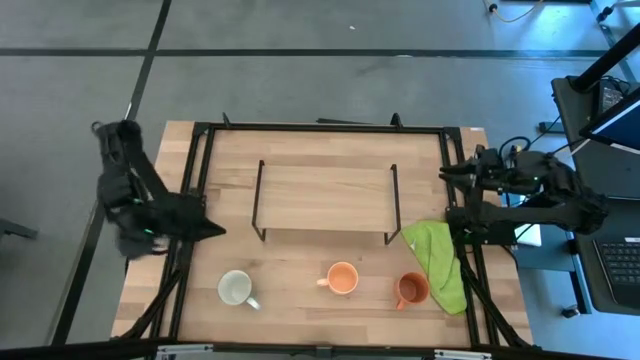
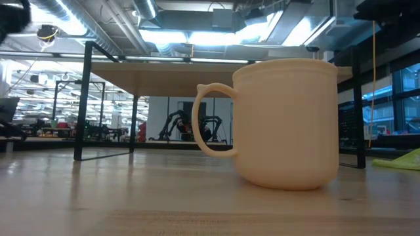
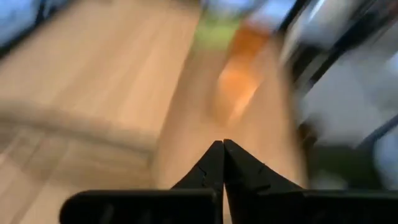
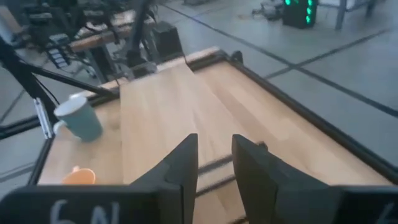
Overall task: Stack small to large cups/mugs on shelf
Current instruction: Put the blue mug on the shelf
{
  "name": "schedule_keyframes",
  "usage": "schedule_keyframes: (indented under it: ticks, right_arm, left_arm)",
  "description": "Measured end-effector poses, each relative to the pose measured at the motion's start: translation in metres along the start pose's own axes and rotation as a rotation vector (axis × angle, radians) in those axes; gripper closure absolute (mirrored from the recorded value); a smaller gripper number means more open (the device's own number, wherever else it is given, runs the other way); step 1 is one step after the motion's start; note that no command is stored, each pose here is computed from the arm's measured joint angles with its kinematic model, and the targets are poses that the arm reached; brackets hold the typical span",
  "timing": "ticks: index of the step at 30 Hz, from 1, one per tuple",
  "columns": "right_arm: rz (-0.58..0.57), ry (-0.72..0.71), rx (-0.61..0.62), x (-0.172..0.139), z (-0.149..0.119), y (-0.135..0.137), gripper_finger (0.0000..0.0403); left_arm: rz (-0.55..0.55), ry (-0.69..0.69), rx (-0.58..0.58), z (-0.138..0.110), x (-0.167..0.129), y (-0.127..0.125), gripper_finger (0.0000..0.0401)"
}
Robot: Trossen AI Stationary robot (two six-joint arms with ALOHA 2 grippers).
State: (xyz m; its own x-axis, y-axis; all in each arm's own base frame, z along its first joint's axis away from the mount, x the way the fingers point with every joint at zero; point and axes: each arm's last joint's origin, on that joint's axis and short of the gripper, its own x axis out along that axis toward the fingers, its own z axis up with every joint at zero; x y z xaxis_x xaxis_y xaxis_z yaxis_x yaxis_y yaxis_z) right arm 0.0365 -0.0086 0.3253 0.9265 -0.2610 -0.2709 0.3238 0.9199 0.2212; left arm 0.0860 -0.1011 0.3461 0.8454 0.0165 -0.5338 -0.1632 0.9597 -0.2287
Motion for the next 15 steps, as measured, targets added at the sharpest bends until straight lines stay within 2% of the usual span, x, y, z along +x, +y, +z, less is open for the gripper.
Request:
schedule_keyframes:
  ticks: [3,5,7,13,15]
  right_arm:
    - [-0.008,0.027,0.007,0.004,-0.005,-0.001,0.0302]
    - [-0.013,0.042,0.019,0.008,-0.009,-0.001,0.0302]
    - [-0.018,0.051,0.019,0.01,-0.011,-0.002,0.0302]
    - [-0.039,0.029,0.025,0.01,-0.01,-0.002,0.0302]
    - [-0.039,0.028,0.027,0.01,-0.01,-0.002,0.0302]
  left_arm:
    - [0.203,0.369,-0.039,-0.013,0.024,0.003,0.04]
    - [0.254,0.549,-0.066,-0.019,0.04,-0.003,0.0401]
    - [0.212,0.624,-0.046,-0.02,0.054,-0.013,0.0401]
    - [0.045,0.704,0.016,-0.024,0.081,-0.037,0.0401]
    - [0.034,0.732,0.065,-0.027,0.087,-0.041,0.0401]
